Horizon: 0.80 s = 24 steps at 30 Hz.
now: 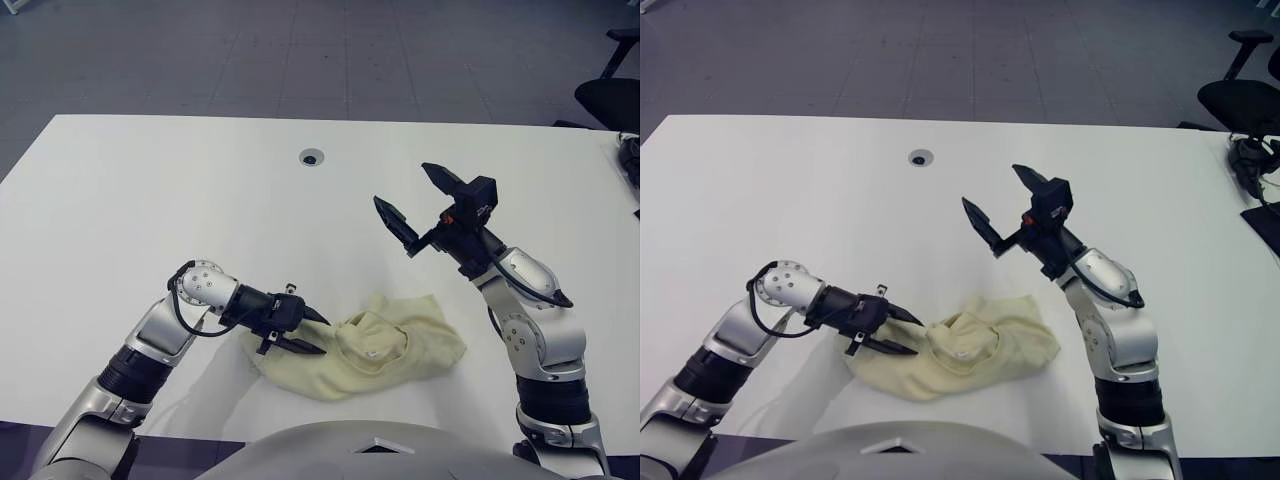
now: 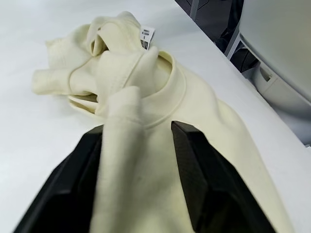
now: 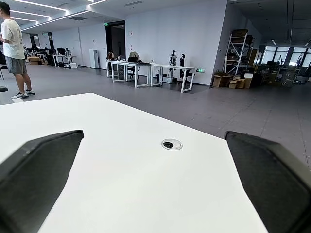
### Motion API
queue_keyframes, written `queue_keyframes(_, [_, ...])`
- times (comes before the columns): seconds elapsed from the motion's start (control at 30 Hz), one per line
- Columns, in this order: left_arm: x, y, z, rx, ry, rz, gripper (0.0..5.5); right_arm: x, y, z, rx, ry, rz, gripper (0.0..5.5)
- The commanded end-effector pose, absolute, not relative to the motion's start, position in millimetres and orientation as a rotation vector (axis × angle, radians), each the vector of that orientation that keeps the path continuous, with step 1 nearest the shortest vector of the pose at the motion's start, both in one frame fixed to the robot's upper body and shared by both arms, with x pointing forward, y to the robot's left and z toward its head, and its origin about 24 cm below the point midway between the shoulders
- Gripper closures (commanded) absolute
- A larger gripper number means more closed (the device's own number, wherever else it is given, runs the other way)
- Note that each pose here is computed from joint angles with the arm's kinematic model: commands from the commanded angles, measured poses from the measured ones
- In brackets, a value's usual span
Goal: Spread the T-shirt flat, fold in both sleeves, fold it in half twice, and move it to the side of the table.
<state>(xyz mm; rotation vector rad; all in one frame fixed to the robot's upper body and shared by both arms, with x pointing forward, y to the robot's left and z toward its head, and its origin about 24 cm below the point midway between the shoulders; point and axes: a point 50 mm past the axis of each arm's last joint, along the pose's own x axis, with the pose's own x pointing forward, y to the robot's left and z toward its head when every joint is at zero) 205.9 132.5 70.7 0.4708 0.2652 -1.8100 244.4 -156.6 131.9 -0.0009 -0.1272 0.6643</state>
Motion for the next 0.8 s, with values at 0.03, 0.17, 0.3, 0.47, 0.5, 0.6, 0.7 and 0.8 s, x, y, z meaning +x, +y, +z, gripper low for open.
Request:
queue_keyframes(0.03, [202,133,74,0.497,0.234,-1.81,2.75,243,-155,133,-0.006,-0.128,0.668,0.1])
queue_keyframes(0.17, [207,130,85,0.504,0.151,-1.773,2.01,243,-154,133,-0.008,-0.125,0.671,0.1])
queue_keyframes(0.3, [213,129,104,0.421,0.058,-1.731,1.32,242,-153,133,-0.006,-0.123,0.675,0.1])
queue_keyframes(0.47, [204,138,120,0.288,0.065,-1.779,0.34,241,-152,133,-0.002,-0.12,0.68,0.1])
queue_keyframes(0.5, [202,140,119,0.285,0.086,-1.789,0.15,241,-153,134,-0.002,-0.12,0.678,0.1])
queue_keyframes(0.6, [203,146,119,0.263,0.1,-1.767,0.12,240,-152,134,0.0,-0.12,0.677,0.1])
queue_keyframes(0.7, [217,152,119,0.261,0.089,-1.659,0.12,240,-152,134,0.002,-0.117,0.677,0.1])
queue_keyframes(0.8, [234,159,111,0.251,0.154,-1.546,0.12,239,-151,134,0.003,-0.114,0.68,0.1])
